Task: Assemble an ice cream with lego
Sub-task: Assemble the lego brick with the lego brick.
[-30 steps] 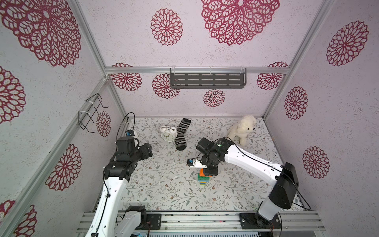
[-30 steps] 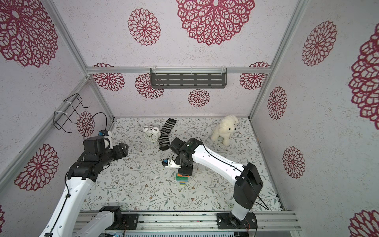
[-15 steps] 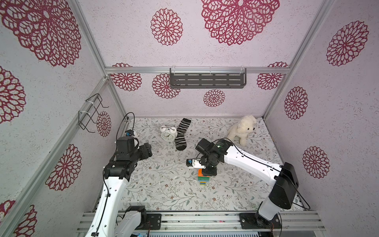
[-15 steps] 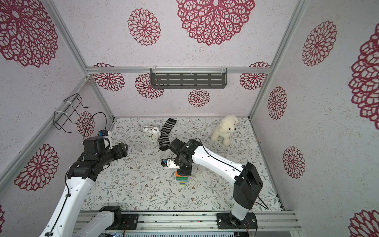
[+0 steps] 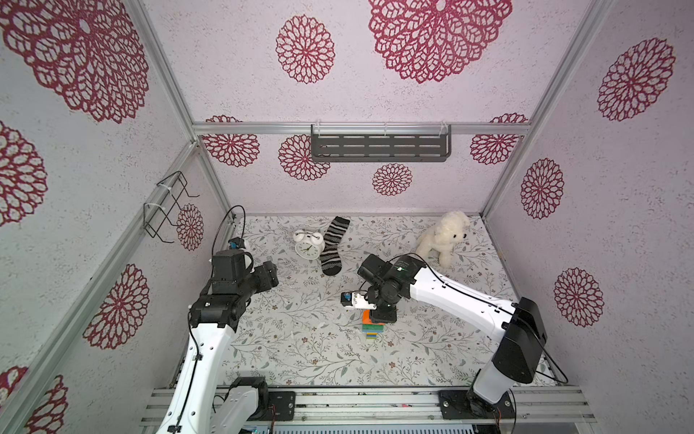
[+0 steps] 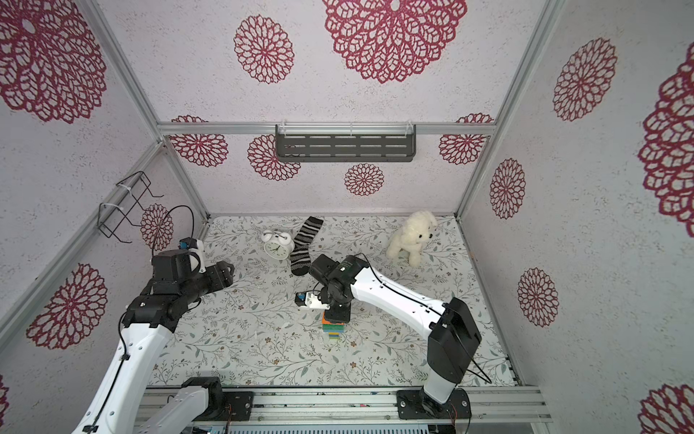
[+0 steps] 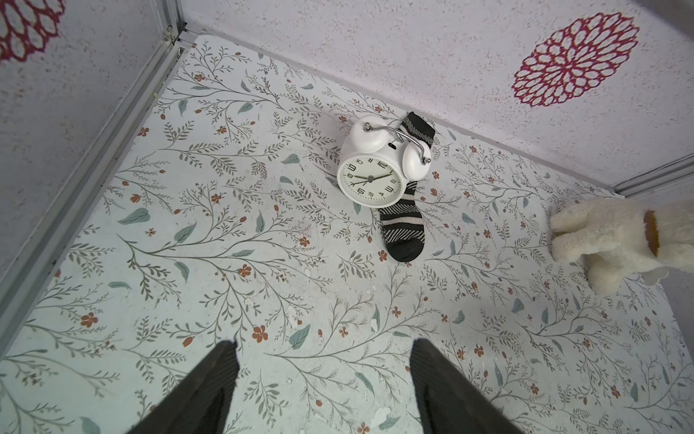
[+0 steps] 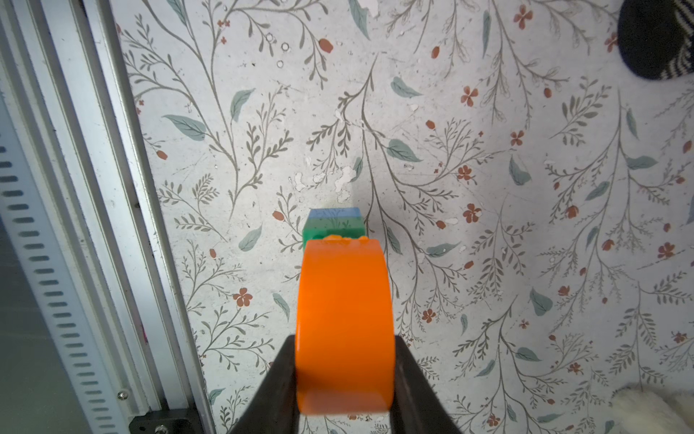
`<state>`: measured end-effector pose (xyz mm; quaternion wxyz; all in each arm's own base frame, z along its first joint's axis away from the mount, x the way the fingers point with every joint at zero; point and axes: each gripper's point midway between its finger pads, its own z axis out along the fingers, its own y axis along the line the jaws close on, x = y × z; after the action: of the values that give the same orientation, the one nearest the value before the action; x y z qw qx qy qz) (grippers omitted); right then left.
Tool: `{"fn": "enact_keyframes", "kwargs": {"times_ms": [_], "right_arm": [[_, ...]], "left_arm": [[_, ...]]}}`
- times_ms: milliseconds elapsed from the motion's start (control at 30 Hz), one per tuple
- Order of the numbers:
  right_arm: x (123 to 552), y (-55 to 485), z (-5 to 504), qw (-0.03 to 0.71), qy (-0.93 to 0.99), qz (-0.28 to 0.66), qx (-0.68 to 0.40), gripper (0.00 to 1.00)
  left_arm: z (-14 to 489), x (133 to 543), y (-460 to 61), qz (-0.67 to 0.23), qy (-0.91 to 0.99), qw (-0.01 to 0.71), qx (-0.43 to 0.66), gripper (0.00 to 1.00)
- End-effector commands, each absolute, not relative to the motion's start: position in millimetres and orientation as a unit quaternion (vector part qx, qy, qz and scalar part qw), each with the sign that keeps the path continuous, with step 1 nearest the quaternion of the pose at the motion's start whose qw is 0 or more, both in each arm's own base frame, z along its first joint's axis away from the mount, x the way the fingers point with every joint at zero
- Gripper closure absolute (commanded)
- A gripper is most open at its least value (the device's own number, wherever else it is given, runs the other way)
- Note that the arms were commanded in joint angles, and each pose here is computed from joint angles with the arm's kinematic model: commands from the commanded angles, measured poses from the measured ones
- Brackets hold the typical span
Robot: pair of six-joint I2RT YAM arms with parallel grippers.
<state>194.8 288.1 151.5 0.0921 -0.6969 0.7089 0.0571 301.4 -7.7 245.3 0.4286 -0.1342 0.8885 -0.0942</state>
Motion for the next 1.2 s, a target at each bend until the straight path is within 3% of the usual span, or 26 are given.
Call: {"fn": "enact_keyframes", "kwargs": {"times_ms": [0, 1167], "right_arm": [[187.8, 286.1, 155.1, 0.090, 0.704, 0.063, -0.702, 0.77], [188.9, 283.0, 137.2, 0.071, 0.723, 0.046, -0.685, 0.76]], "left_arm": [[245.2, 305.7, -5.5, -0.099, 0.885, 0.434, -0.140, 0.23], [245.0, 305.7, -5.2, -0.100, 0.885, 0.433, -0.140, 0.23]]}}
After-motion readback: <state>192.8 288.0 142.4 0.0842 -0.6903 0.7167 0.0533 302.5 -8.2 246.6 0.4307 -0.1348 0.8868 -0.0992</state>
